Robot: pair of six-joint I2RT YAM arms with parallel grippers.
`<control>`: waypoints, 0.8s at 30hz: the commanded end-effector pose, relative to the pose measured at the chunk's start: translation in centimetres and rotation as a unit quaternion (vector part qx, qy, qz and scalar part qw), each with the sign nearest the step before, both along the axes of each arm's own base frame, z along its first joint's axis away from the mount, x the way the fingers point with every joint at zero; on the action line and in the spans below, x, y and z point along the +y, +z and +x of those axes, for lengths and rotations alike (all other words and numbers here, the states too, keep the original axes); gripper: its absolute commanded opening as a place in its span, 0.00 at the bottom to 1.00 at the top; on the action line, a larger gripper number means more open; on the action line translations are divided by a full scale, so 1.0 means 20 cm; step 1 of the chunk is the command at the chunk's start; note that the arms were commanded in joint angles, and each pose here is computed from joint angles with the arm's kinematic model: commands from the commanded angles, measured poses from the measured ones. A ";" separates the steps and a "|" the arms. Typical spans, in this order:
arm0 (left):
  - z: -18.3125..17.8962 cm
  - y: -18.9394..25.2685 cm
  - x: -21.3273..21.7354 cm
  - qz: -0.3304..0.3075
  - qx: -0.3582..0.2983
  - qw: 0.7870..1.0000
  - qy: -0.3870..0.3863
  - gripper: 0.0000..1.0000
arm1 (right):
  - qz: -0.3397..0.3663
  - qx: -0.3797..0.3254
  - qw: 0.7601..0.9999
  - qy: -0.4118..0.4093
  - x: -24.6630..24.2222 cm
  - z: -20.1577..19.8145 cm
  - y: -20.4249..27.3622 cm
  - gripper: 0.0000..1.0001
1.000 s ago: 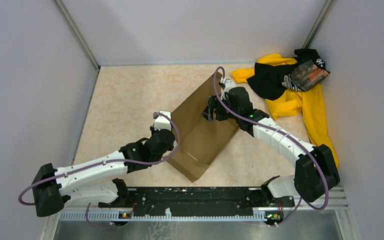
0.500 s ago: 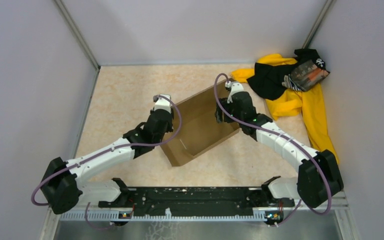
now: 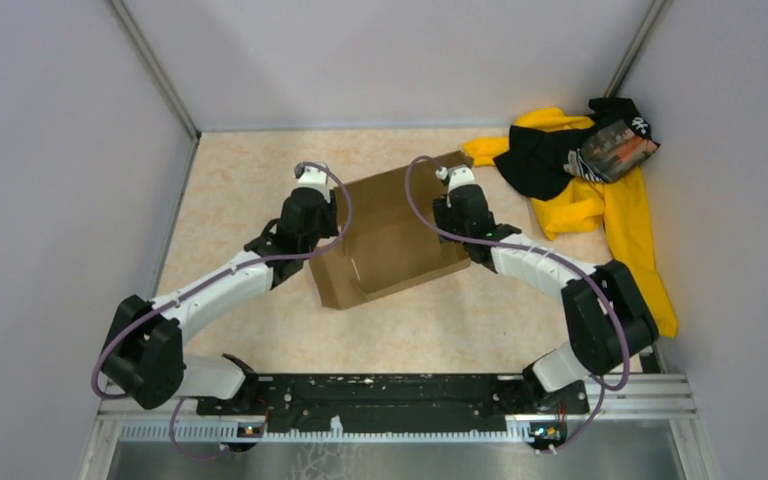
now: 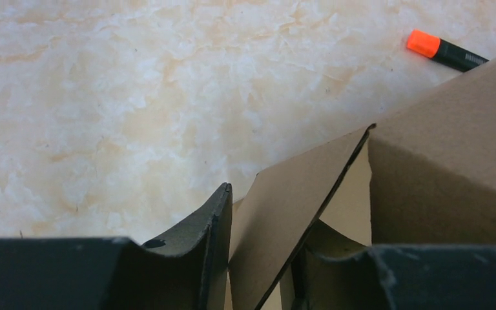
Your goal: Fold the paper box
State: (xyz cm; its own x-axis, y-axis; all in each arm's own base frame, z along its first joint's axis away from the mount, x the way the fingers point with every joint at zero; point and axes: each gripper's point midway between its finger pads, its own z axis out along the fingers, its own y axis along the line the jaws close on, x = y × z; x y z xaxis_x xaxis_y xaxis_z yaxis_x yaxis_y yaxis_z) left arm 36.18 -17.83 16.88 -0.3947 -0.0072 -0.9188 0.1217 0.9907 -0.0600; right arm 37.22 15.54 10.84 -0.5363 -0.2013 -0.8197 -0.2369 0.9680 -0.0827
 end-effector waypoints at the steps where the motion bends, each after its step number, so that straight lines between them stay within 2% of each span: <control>1: 0.11 0.10 -0.04 -0.022 -0.024 0.999 -0.020 0.36 | -0.015 -0.044 0.999 -0.011 -0.01 0.13 0.04 0.58; 9: 0.16 0.11 0.00 -0.032 -0.023 0.999 -0.024 0.44 | -0.038 -0.028 0.999 -0.019 0.00 0.20 -0.09 0.53; 18: 0.12 0.14 0.02 -0.051 -0.021 0.998 -0.021 0.62 | -0.039 -0.021 0.999 -0.029 0.01 0.24 -0.14 0.34; 24: 0.06 0.23 0.06 -0.070 -0.027 0.997 -0.004 0.66 | -0.035 -0.014 0.999 -0.037 0.01 0.23 -0.15 0.26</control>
State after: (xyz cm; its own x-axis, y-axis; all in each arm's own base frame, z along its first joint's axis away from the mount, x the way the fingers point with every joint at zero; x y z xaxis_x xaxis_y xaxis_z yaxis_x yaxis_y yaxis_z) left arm 37.86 -17.11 18.45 -0.3888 -0.0630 -0.9192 0.1549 0.9790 -0.1326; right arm 39.85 15.18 5.69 -0.5747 -0.2784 -0.7695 -0.2090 0.9591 -0.1909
